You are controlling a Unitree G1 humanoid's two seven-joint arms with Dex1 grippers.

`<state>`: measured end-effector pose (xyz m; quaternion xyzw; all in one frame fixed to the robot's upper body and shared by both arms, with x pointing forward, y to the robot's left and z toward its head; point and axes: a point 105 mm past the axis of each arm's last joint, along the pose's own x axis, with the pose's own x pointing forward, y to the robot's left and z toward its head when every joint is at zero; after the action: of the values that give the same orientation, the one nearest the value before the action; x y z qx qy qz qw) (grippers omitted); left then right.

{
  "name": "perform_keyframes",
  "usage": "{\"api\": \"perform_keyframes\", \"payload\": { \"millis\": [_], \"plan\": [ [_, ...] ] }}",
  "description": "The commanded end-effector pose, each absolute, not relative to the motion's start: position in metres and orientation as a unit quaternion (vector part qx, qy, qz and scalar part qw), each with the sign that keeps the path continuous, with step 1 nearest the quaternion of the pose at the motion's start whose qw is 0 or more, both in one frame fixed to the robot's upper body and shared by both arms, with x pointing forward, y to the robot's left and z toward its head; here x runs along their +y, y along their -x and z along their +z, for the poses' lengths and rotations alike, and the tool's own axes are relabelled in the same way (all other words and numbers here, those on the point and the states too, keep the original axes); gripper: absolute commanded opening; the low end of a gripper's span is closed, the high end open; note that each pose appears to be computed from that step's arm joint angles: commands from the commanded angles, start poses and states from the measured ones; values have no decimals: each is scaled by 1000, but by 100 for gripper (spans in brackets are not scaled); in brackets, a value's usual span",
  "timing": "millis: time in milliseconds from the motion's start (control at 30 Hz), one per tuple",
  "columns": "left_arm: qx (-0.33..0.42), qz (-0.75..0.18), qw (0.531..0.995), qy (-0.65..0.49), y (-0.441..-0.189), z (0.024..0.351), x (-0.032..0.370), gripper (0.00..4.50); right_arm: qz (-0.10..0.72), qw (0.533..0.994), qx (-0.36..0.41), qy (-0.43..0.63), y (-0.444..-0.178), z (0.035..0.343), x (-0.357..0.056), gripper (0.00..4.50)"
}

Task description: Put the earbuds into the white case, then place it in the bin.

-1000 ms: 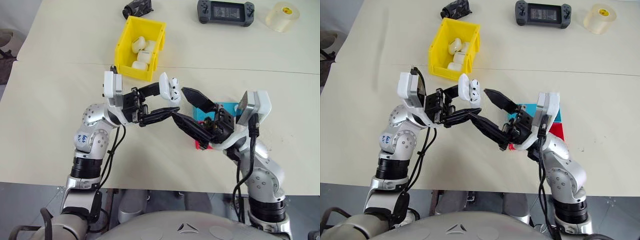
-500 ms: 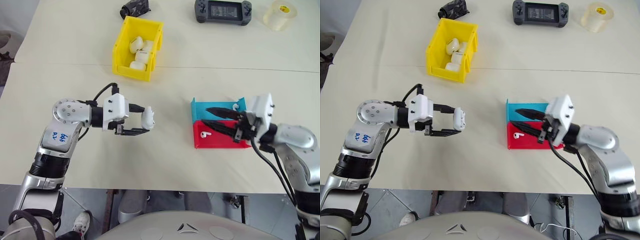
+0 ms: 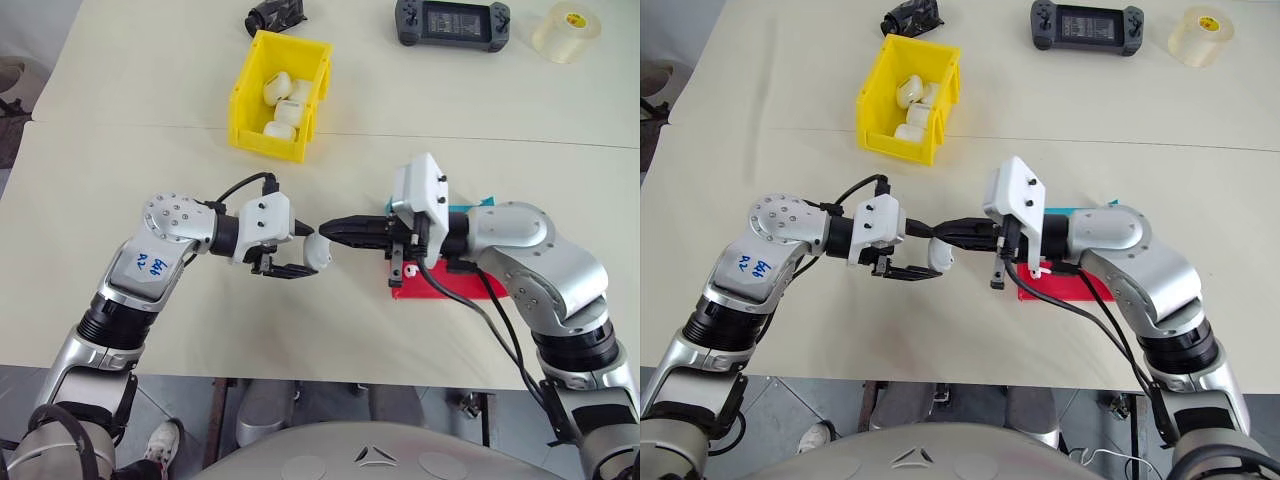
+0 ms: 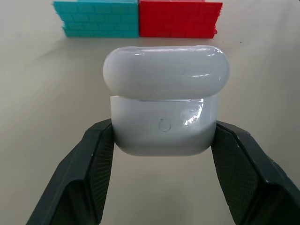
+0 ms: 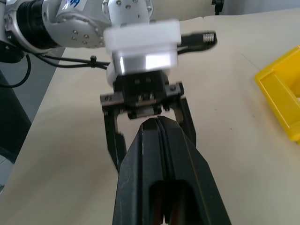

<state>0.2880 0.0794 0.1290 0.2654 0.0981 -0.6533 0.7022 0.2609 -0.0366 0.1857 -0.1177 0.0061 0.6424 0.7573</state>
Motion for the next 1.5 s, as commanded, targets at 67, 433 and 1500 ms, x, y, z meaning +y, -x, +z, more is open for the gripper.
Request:
{"api": "perform_keyframes", "payload": {
  "millis": [67, 433, 1500],
  "plan": [
    [64, -653, 699, -284, -287, 145, 69, 276, 643, 751, 37, 143, -261, 168, -34, 1],
    [-3, -632, 744, -218, -287, 166, 82, 276, 594, 794, 33, 124, -267, 166, -94, 1],
    [-76, -366, 924, -74, -433, 206, 125, 406, 422, 894, -131, 71, -235, 190, -163, 450]
  ]
}}
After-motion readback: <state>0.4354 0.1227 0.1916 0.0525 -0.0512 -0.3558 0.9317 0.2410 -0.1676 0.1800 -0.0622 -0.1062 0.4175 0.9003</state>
